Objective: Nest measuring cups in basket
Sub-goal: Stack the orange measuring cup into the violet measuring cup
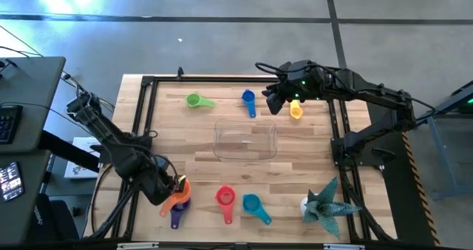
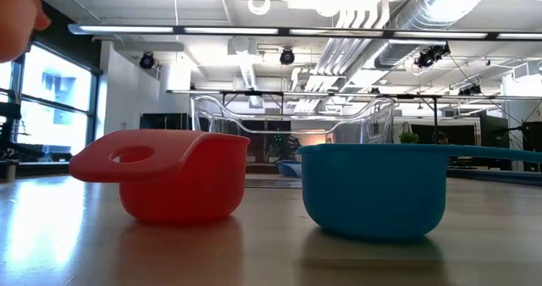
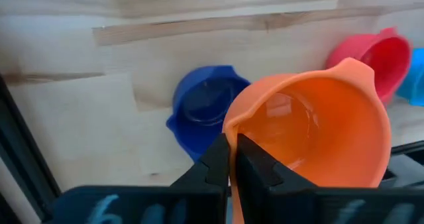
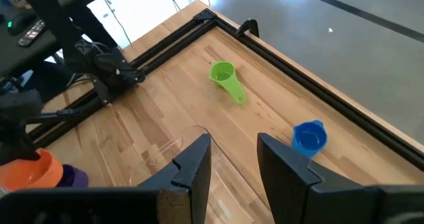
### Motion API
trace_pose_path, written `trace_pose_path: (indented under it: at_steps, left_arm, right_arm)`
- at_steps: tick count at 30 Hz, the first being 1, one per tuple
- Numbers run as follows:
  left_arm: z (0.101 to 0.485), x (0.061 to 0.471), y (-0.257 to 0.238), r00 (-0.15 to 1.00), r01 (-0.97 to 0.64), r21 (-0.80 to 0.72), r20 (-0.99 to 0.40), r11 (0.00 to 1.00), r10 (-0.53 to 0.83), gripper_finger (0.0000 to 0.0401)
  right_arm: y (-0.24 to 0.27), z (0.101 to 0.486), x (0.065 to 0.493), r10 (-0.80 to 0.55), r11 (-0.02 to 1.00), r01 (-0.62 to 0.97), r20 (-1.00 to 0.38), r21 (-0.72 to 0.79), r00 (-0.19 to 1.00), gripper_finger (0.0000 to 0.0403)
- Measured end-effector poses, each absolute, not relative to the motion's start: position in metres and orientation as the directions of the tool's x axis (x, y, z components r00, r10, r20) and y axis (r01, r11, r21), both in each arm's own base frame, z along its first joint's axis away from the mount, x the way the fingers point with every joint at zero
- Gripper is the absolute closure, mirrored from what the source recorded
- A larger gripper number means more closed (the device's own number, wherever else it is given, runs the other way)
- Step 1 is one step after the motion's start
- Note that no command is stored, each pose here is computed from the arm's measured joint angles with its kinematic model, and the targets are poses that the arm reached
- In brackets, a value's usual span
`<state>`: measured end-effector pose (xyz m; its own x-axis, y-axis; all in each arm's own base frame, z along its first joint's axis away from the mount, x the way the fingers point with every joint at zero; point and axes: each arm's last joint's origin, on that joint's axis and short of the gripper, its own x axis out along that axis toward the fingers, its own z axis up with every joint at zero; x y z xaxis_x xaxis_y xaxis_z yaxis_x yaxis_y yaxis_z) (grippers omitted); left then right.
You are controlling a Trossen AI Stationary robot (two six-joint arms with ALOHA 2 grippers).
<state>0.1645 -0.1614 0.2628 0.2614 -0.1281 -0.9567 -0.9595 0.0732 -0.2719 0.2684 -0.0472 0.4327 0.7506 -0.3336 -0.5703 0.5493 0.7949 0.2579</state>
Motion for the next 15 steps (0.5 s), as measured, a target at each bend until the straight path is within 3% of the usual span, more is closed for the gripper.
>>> trace_pose_path:
  at_steps: [15]
  left_arm:
    - [0.241,0.173,-0.187,0.253,-0.958,-0.266,-0.960,0.110,-0.121,0.0395]
  right_arm:
    - [-0.047,0.429,0.266,-0.329,0.766,0.581,-0.609,0.274,0.722,0.0289]
